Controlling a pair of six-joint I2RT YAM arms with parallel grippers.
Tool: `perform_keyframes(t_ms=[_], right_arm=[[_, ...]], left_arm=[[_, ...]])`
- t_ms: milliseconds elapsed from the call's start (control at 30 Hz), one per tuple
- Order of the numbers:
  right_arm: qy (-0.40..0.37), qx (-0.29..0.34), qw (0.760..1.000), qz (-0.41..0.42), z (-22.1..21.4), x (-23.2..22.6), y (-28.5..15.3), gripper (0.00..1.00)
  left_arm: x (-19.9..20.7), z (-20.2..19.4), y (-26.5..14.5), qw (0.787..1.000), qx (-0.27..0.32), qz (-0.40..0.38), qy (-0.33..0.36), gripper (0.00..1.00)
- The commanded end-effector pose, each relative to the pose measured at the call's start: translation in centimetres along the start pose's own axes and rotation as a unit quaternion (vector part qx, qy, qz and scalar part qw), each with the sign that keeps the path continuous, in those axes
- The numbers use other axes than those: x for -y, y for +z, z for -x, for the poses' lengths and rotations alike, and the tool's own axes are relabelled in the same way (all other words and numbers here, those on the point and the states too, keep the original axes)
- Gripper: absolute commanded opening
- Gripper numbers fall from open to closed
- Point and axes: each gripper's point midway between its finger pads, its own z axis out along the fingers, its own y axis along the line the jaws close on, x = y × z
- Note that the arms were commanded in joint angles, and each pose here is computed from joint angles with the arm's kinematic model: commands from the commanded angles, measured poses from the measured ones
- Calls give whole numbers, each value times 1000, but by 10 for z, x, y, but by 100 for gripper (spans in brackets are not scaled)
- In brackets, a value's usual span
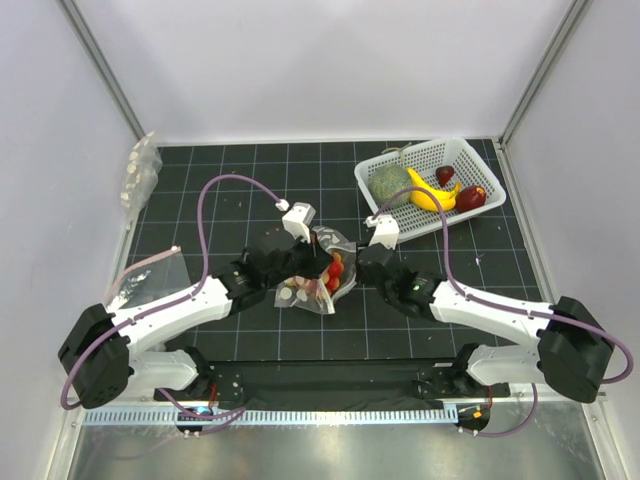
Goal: Place the food in the zip-top bag and seal the zipper
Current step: Adjust the zipper food storage bag at the center of the board.
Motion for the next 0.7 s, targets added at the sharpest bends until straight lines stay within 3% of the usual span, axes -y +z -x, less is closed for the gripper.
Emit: perform_keyframes(t_ms=[0, 433, 667], right_arm=[[3, 24, 997, -67, 21, 13, 2, 43], [-16, 8, 991, -130, 18, 30, 5, 35], [-25, 4, 987, -161, 23, 36, 4, 30]], left_arm=[[6, 25, -2, 999, 35, 2, -1, 0], [-50, 40, -14, 985, 76, 156, 16, 0], [-56, 48, -29, 980, 100, 170, 16, 0]])
